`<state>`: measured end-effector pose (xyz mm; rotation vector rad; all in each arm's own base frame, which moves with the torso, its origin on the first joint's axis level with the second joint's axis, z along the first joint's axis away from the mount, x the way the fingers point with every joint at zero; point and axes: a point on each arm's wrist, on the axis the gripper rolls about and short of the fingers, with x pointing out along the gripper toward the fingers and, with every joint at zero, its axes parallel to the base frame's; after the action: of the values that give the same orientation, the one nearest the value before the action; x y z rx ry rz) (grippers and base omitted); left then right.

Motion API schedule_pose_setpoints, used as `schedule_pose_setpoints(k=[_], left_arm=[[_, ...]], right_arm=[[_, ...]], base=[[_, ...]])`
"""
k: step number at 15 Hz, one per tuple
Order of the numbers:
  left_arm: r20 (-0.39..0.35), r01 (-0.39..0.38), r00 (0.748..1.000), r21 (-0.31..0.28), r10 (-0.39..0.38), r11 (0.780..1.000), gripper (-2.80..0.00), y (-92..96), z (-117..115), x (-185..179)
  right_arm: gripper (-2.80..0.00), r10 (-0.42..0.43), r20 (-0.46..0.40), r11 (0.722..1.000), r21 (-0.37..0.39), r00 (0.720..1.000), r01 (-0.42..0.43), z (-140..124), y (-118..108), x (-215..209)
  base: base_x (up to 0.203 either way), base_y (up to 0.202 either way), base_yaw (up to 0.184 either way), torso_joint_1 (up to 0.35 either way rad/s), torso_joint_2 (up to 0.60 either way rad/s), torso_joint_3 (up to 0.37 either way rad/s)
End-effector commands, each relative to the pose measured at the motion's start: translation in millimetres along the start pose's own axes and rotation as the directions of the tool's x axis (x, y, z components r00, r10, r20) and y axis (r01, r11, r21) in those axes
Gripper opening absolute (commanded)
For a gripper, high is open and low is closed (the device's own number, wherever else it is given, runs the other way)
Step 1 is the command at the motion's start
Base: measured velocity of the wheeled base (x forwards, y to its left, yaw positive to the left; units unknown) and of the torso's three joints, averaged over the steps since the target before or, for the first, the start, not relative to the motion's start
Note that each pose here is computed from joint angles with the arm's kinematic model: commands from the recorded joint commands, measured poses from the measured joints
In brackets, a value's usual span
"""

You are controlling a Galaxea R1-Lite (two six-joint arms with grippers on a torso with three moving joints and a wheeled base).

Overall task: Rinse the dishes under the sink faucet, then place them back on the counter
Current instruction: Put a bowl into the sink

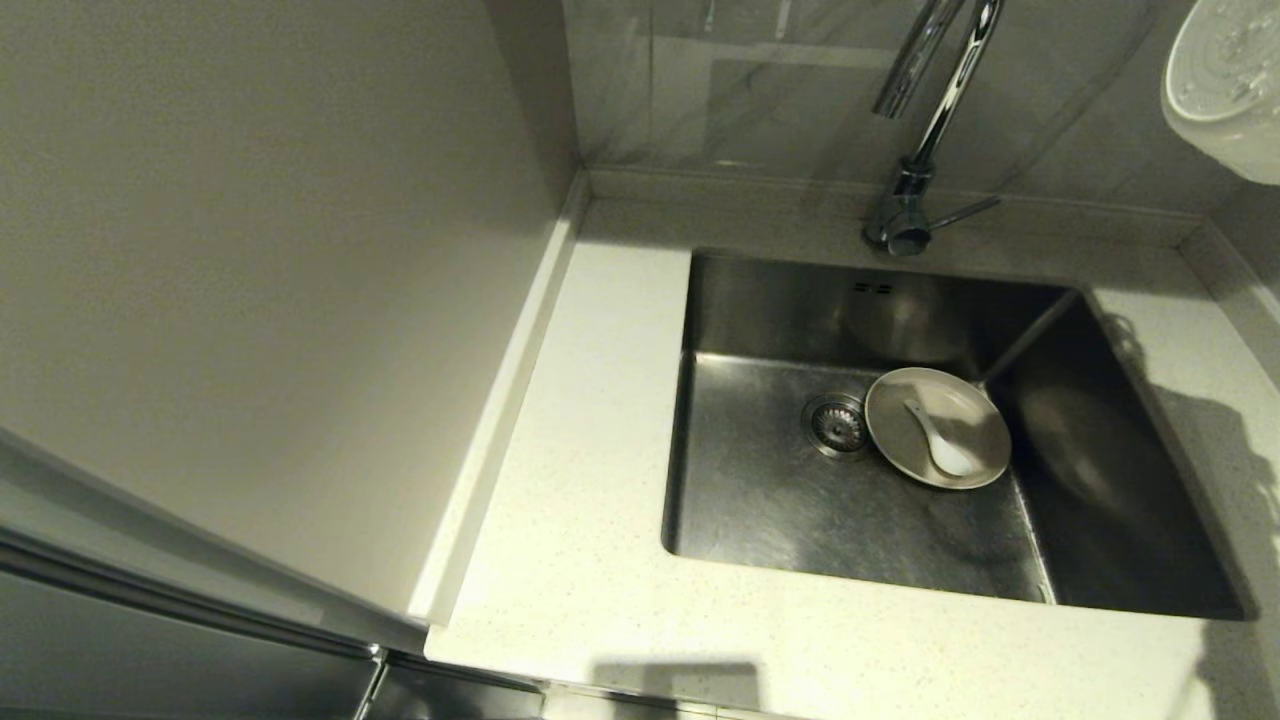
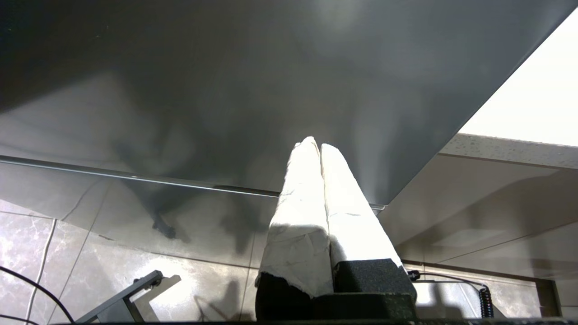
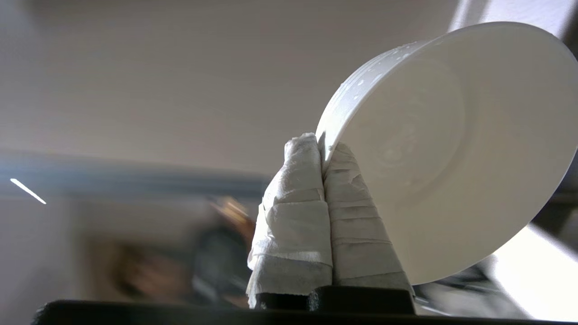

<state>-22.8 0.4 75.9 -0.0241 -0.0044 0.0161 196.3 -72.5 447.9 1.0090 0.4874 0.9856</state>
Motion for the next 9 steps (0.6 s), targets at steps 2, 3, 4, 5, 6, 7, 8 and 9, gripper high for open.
schedule_pose_setpoints(k=[2,3,4,5,6,7,8,9], left_arm=[[0.003,-0.001,1.000,-0.001,0.001,1.000,-2.80,0.0,0.0,-0.2],[0.003,-0.001,1.000,-0.001,0.001,1.000,-2.80,0.0,0.0,-0.2],[0.003,-0.001,1.000,-0.001,0.001,1.000,-2.80,0.0,0.0,-0.2],[0.003,-0.001,1.000,-0.001,0.001,1.000,-2.80,0.0,0.0,-0.2],[0.003,-0.001,1.000,-0.001,0.001,1.000,-2.80,0.0,0.0,-0.2],[0.003,-0.001,1.000,-0.001,0.001,1.000,-2.80,0.0,0.0,-0.2],[0.003,-0.001,1.000,-0.001,0.001,1.000,-2.80,0.0,0.0,-0.2],[0.003,-0.001,1.000,-0.001,0.001,1.000,-2.80,0.0,0.0,-0.2]], right_arm=[[-2.80,-0.120,0.084,0.717,0.696,0.989,0.028,9.7,-63.4,-2.0],[-2.80,-0.194,0.093,0.590,0.806,0.977,0.040,0.5,-85.1,-3.5],[-2.80,-0.292,0.091,0.511,0.856,0.952,0.075,-12.4,-103.2,-3.3],[-2.80,-0.420,0.088,0.524,0.836,0.903,0.162,-23.3,-115.8,-1.1],[-2.80,-0.590,0.086,0.544,0.778,0.803,0.316,-32.4,-125.4,2.5],[-2.80,-0.733,0.085,0.544,0.670,0.675,0.505,-38.3,-129.4,5.3],[-2.80,-0.821,0.105,0.528,0.515,0.562,0.675,-40.3,-126.6,7.5],[-2.80,-0.866,0.136,0.499,0.297,0.481,0.814,-40.9,-118.4,12.2]], base=[[0.000,0.000,0.000,0.000,0.00,0.000],[0.000,0.000,0.000,0.000,0.00,0.000],[0.000,0.000,0.000,0.000,0.00,0.000],[0.000,0.000,0.000,0.000,0.00,0.000],[0.000,0.000,0.000,0.000,0.00,0.000],[0.000,0.000,0.000,0.000,0.00,0.000],[0.000,0.000,0.000,0.000,0.00,0.000],[0.000,0.000,0.000,0.000,0.00,0.000]])
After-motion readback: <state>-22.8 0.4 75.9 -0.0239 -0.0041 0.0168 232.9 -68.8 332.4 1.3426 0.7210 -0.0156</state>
